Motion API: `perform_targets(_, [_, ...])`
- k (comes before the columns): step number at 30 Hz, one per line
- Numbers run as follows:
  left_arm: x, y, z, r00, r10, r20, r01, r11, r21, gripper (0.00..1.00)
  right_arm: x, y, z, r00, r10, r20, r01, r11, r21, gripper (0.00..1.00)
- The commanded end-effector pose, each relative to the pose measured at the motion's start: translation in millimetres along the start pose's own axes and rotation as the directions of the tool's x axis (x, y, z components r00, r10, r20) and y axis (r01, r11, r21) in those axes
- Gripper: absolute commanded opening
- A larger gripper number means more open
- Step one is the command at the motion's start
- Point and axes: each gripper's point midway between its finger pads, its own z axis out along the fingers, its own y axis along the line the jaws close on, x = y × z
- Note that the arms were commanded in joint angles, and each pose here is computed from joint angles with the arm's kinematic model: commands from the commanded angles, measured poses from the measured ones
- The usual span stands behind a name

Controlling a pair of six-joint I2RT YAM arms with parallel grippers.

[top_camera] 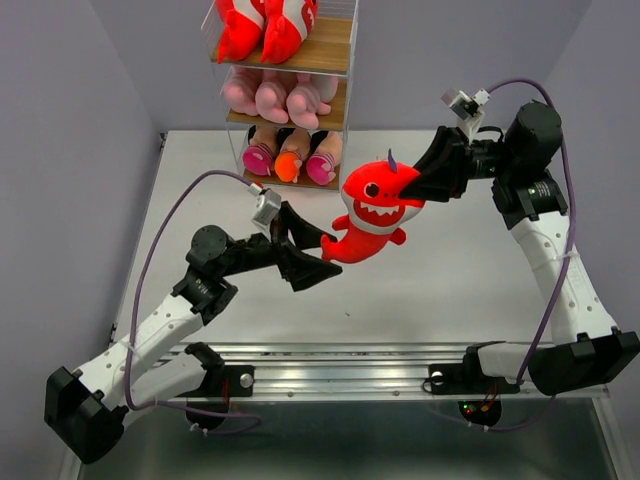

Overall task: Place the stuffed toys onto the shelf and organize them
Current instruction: Pass the stuffed toy from the right arm to the left

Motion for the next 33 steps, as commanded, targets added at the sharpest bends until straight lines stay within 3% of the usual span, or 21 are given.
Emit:
perform_targets(1, [-10.8,-5.7,3.1,0.998,0.028,0.048,-0.029,0.999,0.027,0.94,-11.8,20.9,1.2,0.995,-0.103,0.0,0.103,0.994,-0.04,0.01])
perform_targets(6, [-9.1,-2.2,6.6,0.998,0.02,0.057,-0.02,1.0,0.015,0.92,-10.8,20.7,3.4,0.995,-0.097,0.001,0.097,0.994,-0.042,0.01])
perform_targets(8, [-11.8,-2.1,8.7,0.997,0.014,0.076,-0.015,1.0,0.016,0.86,-9.5,21.0,5.5,0.996,-0.092,0.0,0.092,0.995,-0.047,0.01])
perform_targets(17, [-15.6,-5.1,15.7,0.995,-0.002,0.1,-0.002,0.999,0.047,0.48,-8.4,17.0,6.0,0.996,-0.087,0.005,0.088,0.995,-0.038,0.01])
perform_targets(22, [-13.9,-10.0,12.9,0.996,0.008,0.09,-0.013,0.998,0.061,0.0,-6.3,9.9,6.7,0.997,-0.071,0.012,0.071,0.997,-0.021,0.01])
perform_targets(24, [-11.9,-10.2,11.0,0.997,0.008,0.078,-0.012,0.999,0.05,0.0,-5.5,6.7,7.1,0.998,-0.063,0.015,0.063,0.998,-0.014,0.04])
perform_targets(27, [-11.4,-3.4,7.5,0.998,0.035,0.053,-0.034,0.999,-0.014,0.0,-5.3,2.6,7.5,0.998,-0.052,0.023,0.052,0.999,0.001,0.17])
perform_targets(30, [-15.7,7.6,0.5,0.996,0.088,0.03,-0.084,0.989,-0.121,0.0,-5.0,-2.8,7.8,0.998,-0.049,0.04,0.048,0.998,0.033,0.76])
perform_targets(33, [-26.1,17.9,-10.1,0.988,0.152,-0.002,-0.148,0.96,-0.24,0.0,-10.2,-9.3,7.3,0.993,-0.096,0.072,0.088,0.991,0.099,1.0])
